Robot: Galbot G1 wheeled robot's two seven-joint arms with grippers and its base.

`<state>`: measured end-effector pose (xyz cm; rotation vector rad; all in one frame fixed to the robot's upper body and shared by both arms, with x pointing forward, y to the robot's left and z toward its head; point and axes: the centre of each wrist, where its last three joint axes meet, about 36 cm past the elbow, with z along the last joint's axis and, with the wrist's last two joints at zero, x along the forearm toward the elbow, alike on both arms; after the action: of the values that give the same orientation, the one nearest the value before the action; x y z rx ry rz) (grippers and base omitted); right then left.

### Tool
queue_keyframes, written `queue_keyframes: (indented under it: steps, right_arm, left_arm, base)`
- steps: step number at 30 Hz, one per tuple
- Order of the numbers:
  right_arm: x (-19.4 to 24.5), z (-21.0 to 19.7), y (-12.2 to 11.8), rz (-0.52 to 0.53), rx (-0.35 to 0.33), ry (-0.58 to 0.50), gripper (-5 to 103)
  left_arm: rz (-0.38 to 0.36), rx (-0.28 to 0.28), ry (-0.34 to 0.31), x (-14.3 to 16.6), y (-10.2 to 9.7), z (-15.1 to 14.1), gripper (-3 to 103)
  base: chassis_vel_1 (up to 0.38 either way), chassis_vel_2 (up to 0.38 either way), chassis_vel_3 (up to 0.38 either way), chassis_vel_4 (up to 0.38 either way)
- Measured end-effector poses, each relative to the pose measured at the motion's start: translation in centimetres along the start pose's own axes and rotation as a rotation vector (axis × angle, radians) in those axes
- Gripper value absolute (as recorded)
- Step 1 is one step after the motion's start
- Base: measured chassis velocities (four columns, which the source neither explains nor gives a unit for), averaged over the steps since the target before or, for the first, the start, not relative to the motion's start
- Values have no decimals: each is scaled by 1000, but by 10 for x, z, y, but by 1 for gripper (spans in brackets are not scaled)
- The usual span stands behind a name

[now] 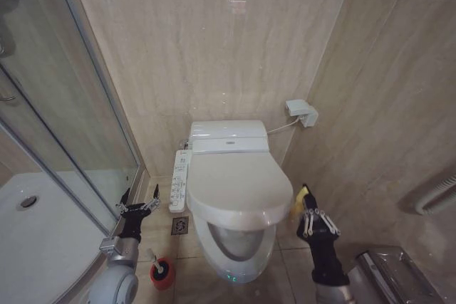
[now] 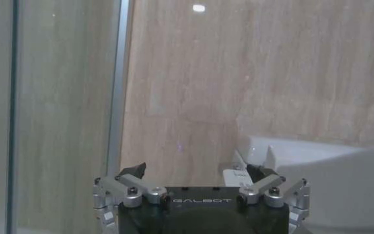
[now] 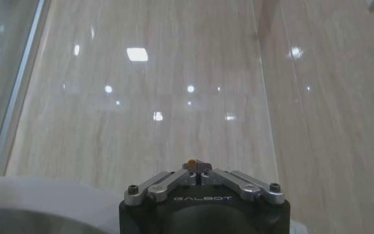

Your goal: Open the toilet lid, clean the toilet bowl with a toilet brush, close the toilet lid, and flush.

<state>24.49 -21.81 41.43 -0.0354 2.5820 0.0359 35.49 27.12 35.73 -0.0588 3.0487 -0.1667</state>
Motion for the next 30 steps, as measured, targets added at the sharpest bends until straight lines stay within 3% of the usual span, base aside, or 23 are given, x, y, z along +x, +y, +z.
queue_keyframes:
  steps: [10, 20, 30]
  right_arm:
    - [-54, -6, -20, -27, -19, -87, 0]
    - [-79, 3, -28, -30, -45, -87, 0]
    - [-123, 28, -53, 6, -51, -79, 0]
  left_arm:
    - [25, -31, 9, 15, -3, -3, 100]
    - [22, -48, 20, 26, -4, -1, 100]
    - [17, -70, 17, 37, -3, -6, 100]
  base:
    - [0, 0, 0, 0]
    - [0, 0, 0, 0]
    - [0, 0, 0, 0]
